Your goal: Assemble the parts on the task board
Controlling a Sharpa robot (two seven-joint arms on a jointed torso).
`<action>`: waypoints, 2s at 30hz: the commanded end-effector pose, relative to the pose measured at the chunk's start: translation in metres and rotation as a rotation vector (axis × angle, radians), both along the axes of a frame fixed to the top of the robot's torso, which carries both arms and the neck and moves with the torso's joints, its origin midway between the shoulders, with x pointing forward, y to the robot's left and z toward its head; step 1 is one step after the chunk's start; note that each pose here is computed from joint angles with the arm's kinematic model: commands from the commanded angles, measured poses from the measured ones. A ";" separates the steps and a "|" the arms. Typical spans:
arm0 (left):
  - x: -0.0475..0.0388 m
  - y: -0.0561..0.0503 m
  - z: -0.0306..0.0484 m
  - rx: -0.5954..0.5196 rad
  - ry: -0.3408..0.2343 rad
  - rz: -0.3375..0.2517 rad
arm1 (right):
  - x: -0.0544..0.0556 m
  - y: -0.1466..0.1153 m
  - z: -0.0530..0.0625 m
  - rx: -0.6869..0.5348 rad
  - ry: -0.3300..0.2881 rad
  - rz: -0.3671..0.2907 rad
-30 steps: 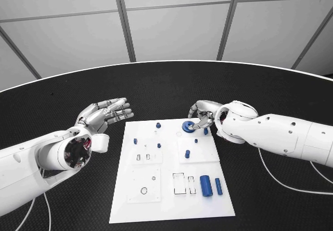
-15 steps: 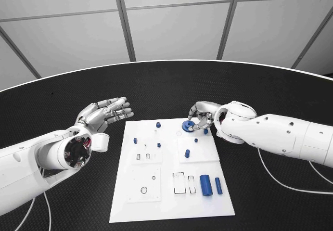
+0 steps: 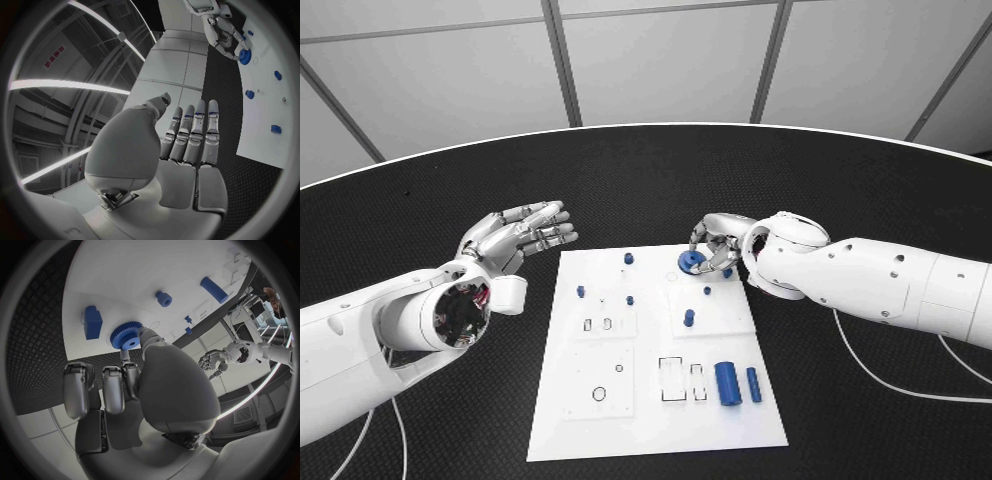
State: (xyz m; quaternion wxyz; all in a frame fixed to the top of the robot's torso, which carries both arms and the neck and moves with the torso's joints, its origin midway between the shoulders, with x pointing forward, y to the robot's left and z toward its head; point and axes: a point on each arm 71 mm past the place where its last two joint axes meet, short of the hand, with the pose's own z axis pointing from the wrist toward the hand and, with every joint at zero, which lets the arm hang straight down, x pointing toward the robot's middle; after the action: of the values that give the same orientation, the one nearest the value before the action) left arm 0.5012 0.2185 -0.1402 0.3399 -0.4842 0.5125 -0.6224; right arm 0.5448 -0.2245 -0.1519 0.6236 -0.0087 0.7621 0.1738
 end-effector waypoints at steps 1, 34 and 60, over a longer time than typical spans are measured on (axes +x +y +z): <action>0.0000 0.000 0.0000 0.000 0.000 0.000 | 0.000 0.000 -0.001 -0.002 0.003 -0.001; 0.0010 0.002 -0.0005 0.004 0.003 0.003 | -0.023 0.032 0.016 -0.002 -0.167 0.097; 0.0003 -0.009 -0.0002 -0.002 0.004 -0.018 | -0.020 0.131 0.019 -0.069 -0.278 0.272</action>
State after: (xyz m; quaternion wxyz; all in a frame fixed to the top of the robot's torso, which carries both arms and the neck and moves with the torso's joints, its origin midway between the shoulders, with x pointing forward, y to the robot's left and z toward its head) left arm 0.5016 0.2099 -0.1404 0.3331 -0.4811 0.5168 -0.6249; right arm 0.5250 -0.0955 -0.1325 0.6936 -0.1559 0.6657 0.2269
